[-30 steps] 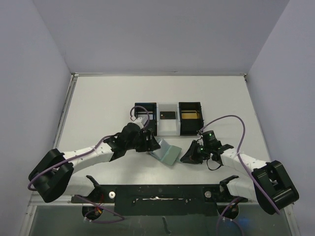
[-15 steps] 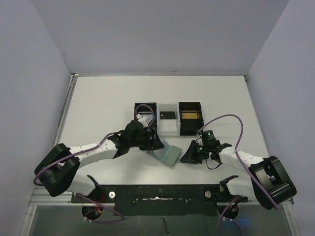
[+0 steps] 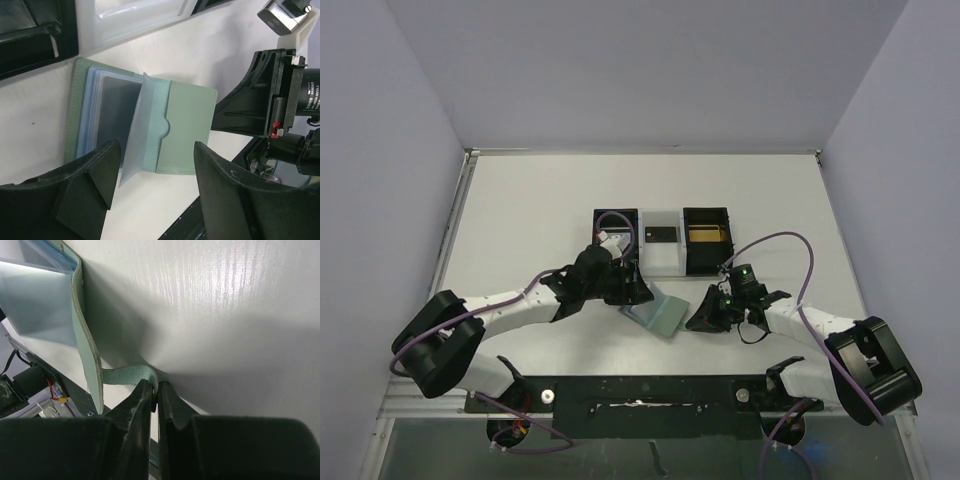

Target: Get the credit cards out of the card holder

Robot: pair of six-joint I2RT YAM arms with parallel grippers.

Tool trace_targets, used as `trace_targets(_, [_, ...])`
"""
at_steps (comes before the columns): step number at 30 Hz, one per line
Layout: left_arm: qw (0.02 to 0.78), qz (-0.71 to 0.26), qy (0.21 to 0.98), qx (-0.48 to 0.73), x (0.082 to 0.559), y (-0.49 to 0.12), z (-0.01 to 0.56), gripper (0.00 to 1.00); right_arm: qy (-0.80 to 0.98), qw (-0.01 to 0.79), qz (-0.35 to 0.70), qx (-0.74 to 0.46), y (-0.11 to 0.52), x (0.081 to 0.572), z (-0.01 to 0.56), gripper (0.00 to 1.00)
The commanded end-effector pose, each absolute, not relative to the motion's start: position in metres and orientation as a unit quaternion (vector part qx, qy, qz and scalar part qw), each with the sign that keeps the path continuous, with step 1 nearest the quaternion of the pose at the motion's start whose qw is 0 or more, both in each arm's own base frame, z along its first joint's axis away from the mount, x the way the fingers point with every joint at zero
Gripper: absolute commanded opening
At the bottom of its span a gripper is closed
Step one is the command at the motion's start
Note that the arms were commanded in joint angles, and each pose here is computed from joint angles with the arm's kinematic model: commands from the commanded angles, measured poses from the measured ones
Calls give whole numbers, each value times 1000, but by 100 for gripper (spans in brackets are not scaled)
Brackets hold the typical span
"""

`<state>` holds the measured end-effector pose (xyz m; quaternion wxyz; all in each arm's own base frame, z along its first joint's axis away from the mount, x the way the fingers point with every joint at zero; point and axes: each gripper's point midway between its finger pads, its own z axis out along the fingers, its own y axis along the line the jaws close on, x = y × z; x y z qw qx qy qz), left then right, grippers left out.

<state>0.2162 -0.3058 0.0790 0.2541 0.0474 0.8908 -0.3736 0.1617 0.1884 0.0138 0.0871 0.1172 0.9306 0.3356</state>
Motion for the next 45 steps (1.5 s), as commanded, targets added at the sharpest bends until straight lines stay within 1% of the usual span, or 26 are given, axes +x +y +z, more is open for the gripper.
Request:
trace_targets(1, [245, -426, 866, 94, 211, -334, 93, 54, 922, 120, 353, 105, 196, 183, 30, 3])
trace_targets(3, [238, -448, 855, 111, 203, -347, 97, 47, 922, 120, 351, 108, 196, 184, 29, 3])
trace_targets(7, [233, -484, 832, 135, 194, -366, 112, 28, 922, 129, 347, 115, 194, 188, 30, 4])
trace_targets(8, [233, -490, 829, 139, 193, -370, 115, 25, 922, 132, 346, 115, 194, 189, 32, 5])
trace_targets(11, [224, -499, 824, 148, 188, -375, 113, 24, 921, 143, 342, 116, 194, 195, 37, 7])
trace_targets(13, [209, -507, 822, 155, 182, -378, 110, 22, 920, 155, 341, 116, 193, 200, 45, 12])
trace_targets(14, [205, -510, 821, 157, 181, -380, 109, 22, 919, 161, 340, 117, 193, 202, 48, 14])
trace_targets(16, [193, -505, 826, 157, 179, -381, 100, 30, 918, 173, 335, 119, 191, 206, 56, 21])
trace_targets(17, [186, -499, 832, 153, 178, -380, 94, 34, 918, 179, 332, 119, 190, 207, 60, 23])
trace_targets(19, [183, -486, 843, 140, 180, -377, 82, 38, 917, 194, 328, 120, 187, 212, 70, 25])
trace_targets(24, [171, -476, 852, 137, 179, -375, 68, 41, 911, 233, 321, 116, 182, 222, 103, 31])
trace_targets(27, [165, -474, 853, 141, 176, -376, 63, 41, 896, 266, 346, 79, 191, 233, 129, 35])
trace_targets(29, [164, -465, 858, 144, 176, -374, 59, 42, 894, 257, 361, 69, 199, 236, 133, 35])
trace_targets(31, [163, -455, 863, 145, 177, -372, 55, 42, 887, 243, 388, 63, 215, 239, 133, 30])
trace_targets(33, [165, -454, 864, 143, 177, -371, 56, 43, 888, 229, 396, 56, 229, 239, 127, 28])
trace_targets(37, [172, -455, 862, 140, 178, -370, 60, 43, 903, 207, 374, 35, 252, 239, 106, 28])
trace_targets(39, [179, -451, 863, 141, 179, -368, 64, 43, 919, 186, 346, 40, 255, 237, 84, 26])
trace_targets(42, [226, -403, 878, 125, 193, -349, 70, 43, 941, 178, 284, 47, 245, 235, 54, 26])
trace_targets(45, [288, -377, 876, 92, 207, -326, 87, 44, 948, 165, 268, 36, 245, 228, 40, 27])
